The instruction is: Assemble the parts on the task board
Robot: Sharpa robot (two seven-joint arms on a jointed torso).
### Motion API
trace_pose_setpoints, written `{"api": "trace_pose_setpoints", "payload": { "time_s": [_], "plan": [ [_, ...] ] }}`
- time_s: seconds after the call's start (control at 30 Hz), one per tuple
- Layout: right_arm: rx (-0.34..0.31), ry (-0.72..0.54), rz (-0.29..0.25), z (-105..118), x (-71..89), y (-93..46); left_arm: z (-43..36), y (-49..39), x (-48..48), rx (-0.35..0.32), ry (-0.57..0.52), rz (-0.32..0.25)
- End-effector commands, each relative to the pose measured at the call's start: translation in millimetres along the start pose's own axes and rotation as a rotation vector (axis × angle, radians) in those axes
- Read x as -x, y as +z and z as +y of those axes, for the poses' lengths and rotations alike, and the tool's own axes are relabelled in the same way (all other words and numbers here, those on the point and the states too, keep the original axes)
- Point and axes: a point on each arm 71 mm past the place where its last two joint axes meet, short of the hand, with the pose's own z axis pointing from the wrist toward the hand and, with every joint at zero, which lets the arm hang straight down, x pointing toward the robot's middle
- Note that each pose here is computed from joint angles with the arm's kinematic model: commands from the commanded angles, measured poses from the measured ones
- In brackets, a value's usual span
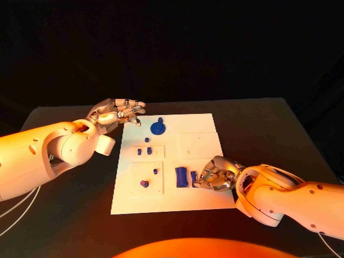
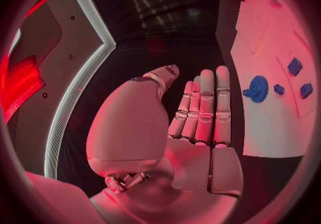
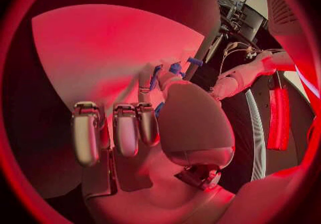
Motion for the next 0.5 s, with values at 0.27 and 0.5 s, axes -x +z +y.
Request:
{"api": "trace_pose_setpoints", "payload": {
  "time_s": [0.27,0.5],
  "plan": [
    [0.204,0.227,-0.092,1.1,34.9,0.9,2.6,1.3,5.1,-0.024,-0.009,-0.018],
    [0.277,0.440,-0.227,-10.1,86.6,21.0,5.5,6.7,14.4,-0.066,-0.010,-0.097]
  ]
}}
